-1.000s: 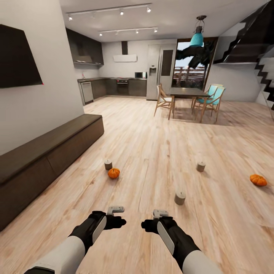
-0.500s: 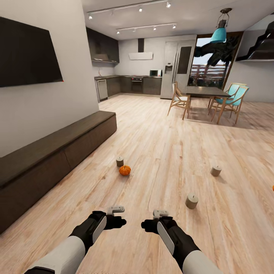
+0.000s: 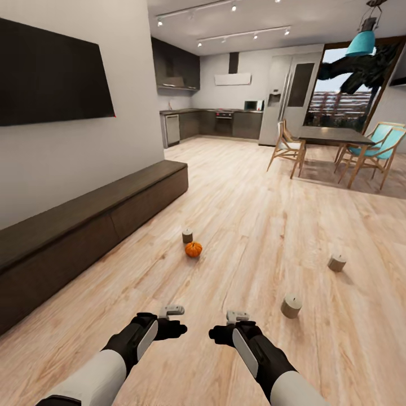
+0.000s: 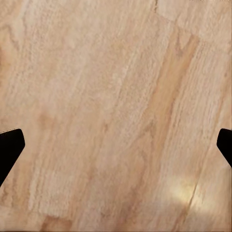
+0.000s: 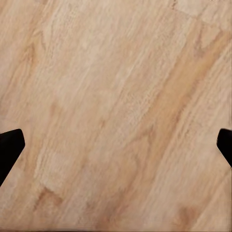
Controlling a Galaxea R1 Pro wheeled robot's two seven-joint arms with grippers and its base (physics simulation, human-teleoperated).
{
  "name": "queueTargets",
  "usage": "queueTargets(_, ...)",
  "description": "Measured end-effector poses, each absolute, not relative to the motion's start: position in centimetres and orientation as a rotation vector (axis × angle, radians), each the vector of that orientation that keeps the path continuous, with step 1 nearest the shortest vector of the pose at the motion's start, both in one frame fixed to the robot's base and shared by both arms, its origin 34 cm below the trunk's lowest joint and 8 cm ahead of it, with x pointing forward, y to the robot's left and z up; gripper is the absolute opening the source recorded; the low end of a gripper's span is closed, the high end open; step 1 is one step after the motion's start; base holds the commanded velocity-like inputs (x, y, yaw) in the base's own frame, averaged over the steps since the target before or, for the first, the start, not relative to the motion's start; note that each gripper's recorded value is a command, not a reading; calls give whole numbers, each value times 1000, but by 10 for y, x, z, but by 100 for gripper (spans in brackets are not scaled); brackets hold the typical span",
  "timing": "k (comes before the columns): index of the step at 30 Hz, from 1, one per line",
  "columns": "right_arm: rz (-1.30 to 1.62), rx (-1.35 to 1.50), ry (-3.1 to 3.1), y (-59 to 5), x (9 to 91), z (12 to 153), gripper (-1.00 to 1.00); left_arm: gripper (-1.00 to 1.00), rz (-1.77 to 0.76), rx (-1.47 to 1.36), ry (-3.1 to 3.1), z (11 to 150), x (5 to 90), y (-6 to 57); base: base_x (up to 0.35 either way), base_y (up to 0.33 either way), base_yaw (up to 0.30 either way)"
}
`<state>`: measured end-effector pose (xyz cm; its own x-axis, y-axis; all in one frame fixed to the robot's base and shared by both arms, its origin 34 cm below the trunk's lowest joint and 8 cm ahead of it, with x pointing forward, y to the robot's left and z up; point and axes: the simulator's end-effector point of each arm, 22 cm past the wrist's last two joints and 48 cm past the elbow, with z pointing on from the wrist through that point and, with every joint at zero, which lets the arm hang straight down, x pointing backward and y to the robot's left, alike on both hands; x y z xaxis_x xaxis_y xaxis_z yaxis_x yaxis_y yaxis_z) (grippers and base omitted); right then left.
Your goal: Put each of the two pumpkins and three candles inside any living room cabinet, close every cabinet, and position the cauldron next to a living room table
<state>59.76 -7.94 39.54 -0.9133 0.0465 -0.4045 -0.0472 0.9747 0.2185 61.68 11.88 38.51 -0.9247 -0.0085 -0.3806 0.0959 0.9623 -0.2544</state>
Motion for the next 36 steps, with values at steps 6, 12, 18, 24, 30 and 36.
queueTargets(6, 313, 1, 2709, -79, 596, 393, 100, 100, -381, 61, 2733, 382, 615, 119, 0, -84, 243)
queueTargets(12, 314, 3, 2714, -79, 595, 390, 100, 100, -382, 60, 2738, 380, 614, 120, 0, -12, 243)
queueTargets(18, 315, 3, 2719, -79, 594, 388, 100, 100, -383, 59, 2744, 377, 613, 119, 10, -6, 243)
queueTargets(24, 313, -13, 2724, -78, 592, 386, 100, 100, -383, 58, 2749, 374, 611, 120, 146, -121, 244)
queueTargets(30, 310, -34, 2726, -75, 591, 384, 100, 100, -382, 57, 2754, 372, 611, 120, 224, -136, 259)
queueTargets(36, 309, -36, 2726, -75, 591, 383, 100, 100, -382, 57, 2755, 372, 610, 120, 286, -24, 128)
